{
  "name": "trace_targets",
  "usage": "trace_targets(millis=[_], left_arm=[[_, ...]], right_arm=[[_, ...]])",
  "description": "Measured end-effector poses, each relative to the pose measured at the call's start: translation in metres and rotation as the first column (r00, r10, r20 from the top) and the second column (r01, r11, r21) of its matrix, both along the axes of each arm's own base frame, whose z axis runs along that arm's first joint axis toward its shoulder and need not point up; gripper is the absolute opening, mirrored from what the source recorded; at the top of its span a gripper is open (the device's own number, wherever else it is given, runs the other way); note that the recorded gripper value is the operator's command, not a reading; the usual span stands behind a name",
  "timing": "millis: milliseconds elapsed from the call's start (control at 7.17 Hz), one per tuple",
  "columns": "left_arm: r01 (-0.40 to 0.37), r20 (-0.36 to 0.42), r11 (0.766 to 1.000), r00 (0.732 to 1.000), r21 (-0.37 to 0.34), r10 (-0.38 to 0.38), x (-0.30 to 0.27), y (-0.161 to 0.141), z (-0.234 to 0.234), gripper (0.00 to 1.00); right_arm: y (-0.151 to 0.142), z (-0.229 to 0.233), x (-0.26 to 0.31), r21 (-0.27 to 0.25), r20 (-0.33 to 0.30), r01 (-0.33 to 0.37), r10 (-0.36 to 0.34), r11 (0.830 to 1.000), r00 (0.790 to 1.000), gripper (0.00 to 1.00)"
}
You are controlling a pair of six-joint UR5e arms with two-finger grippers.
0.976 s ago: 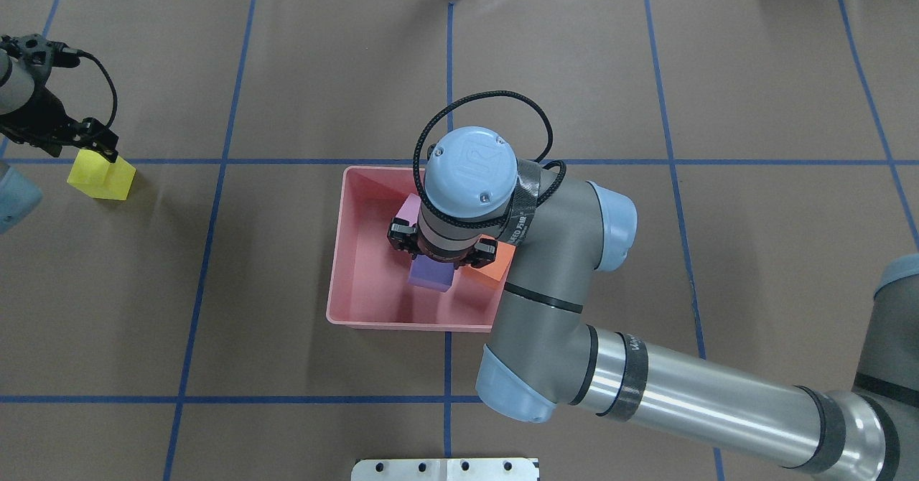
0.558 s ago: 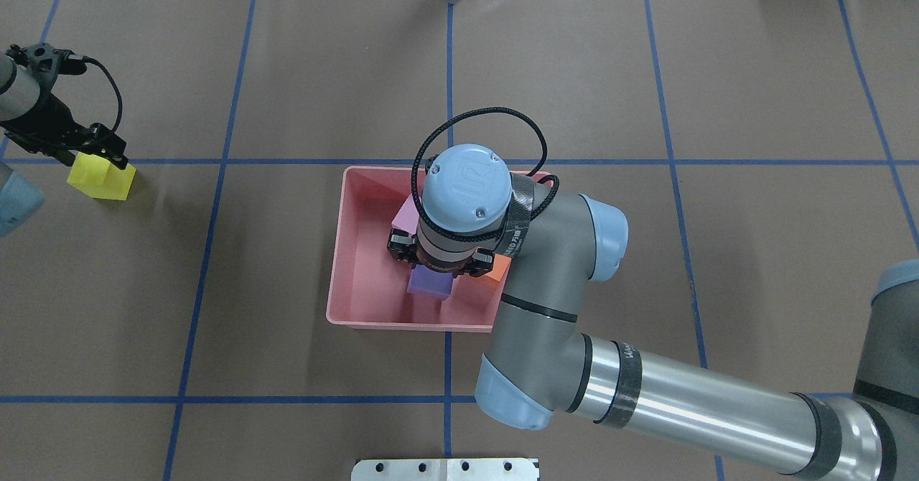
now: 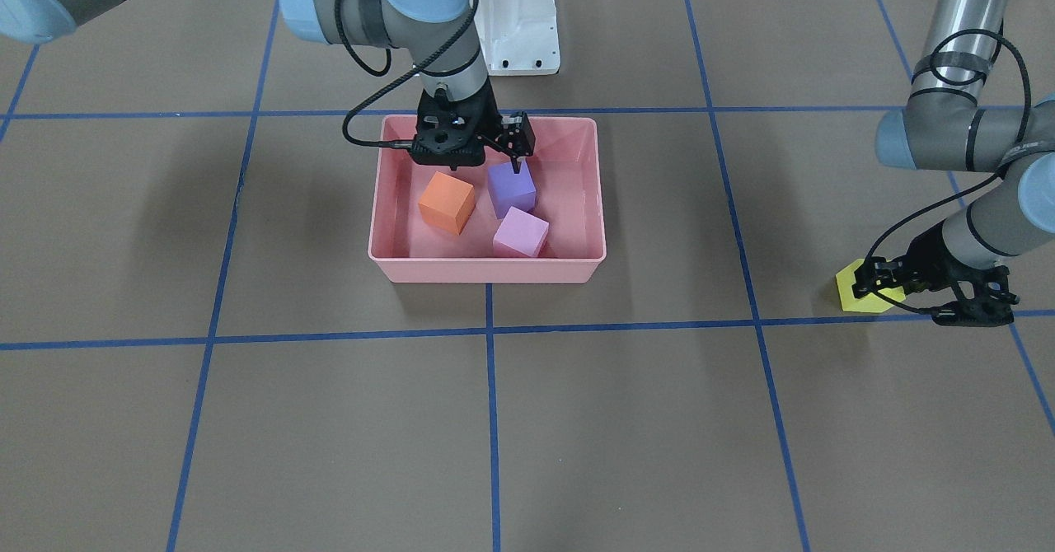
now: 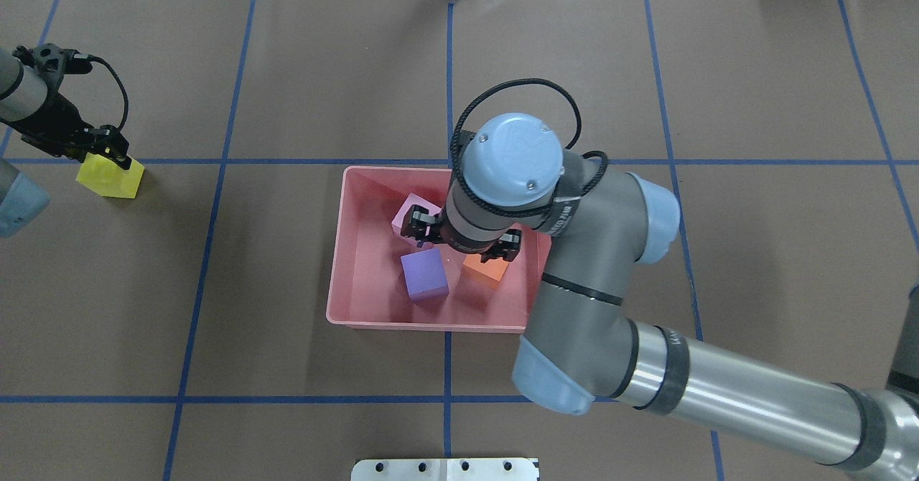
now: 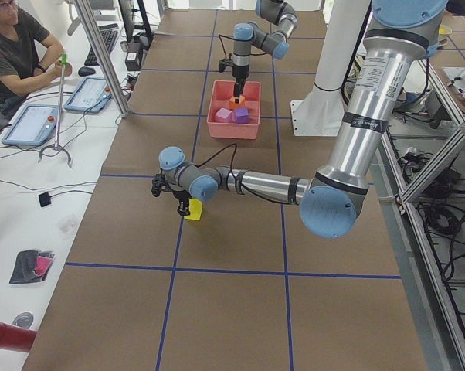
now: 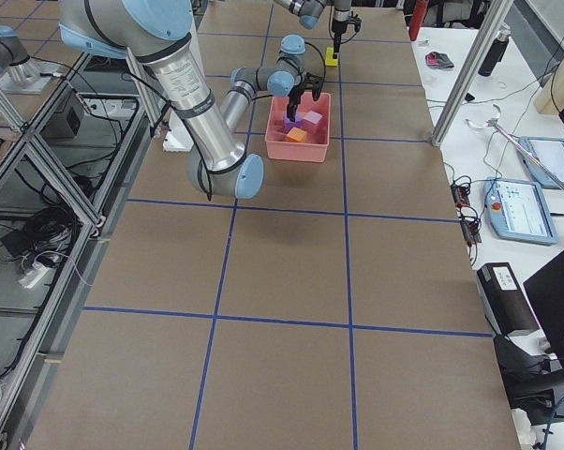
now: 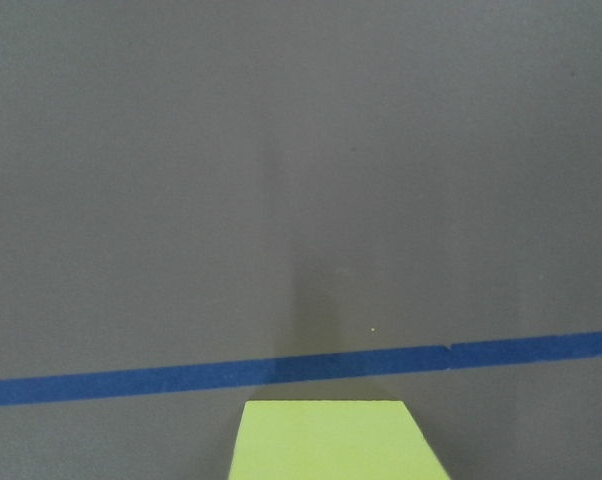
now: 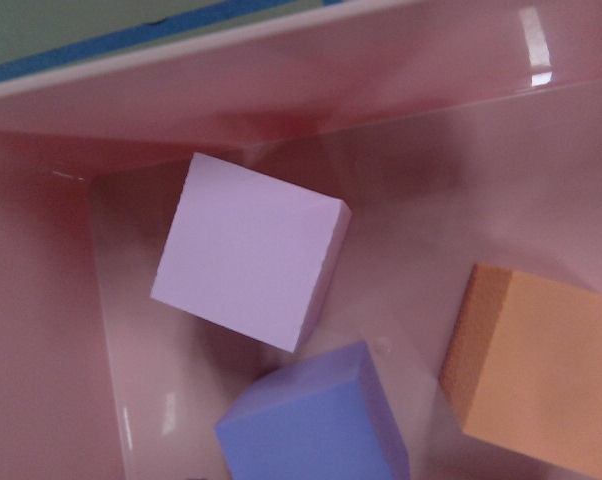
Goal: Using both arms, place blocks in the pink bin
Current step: 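Lower the yellow cube into the bin while the right gripper withdraws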
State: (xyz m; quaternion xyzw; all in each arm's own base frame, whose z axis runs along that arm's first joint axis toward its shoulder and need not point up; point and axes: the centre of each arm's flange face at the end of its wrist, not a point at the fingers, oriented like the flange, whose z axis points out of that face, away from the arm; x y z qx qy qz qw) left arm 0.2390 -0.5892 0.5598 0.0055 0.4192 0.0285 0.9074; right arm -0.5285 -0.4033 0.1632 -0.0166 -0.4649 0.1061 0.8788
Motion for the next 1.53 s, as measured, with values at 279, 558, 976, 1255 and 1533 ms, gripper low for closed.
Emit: trace_targets(millis=[279, 558, 976, 1255, 1533], left_arm=[[-0.005, -0.092, 0.999, 0.996, -0.039, 0.002, 0.010, -0.006, -0.076, 0.00], [0.051, -0.169, 0.993, 0.983, -0.111, -0.069, 0.042, 0.000, -0.202, 0.00], [0.120, -0.228, 0.952, 0.955, -0.281, -0.188, 0.156, 0.082, -0.370, 0.00], [0.173, -0.117, 0.946, 0.970, -0.274, -0.211, 0.233, 0.151, -0.408, 0.00], [0.189, -0.037, 0.950, 0.978, -0.247, -0.204, 0.263, 0.189, -0.385, 0.00]], right_arm=[[-0.041, 0.040, 0.111, -0.029, 0.025, -0.040, 0.041, 0.999, 0.999, 1.00], [-0.072, 0.103, 0.191, 0.027, -0.023, -0.006, 0.006, 1.000, 1.000, 1.00], [-0.082, 0.200, 0.264, 0.119, -0.148, 0.089, -0.071, 0.989, 0.986, 1.00], [-0.082, 0.228, 0.282, 0.130, -0.186, 0.118, -0.092, 0.985, 0.978, 1.00], [-0.082, 0.234, 0.283, 0.127, -0.195, 0.123, -0.097, 0.984, 0.976, 1.00]])
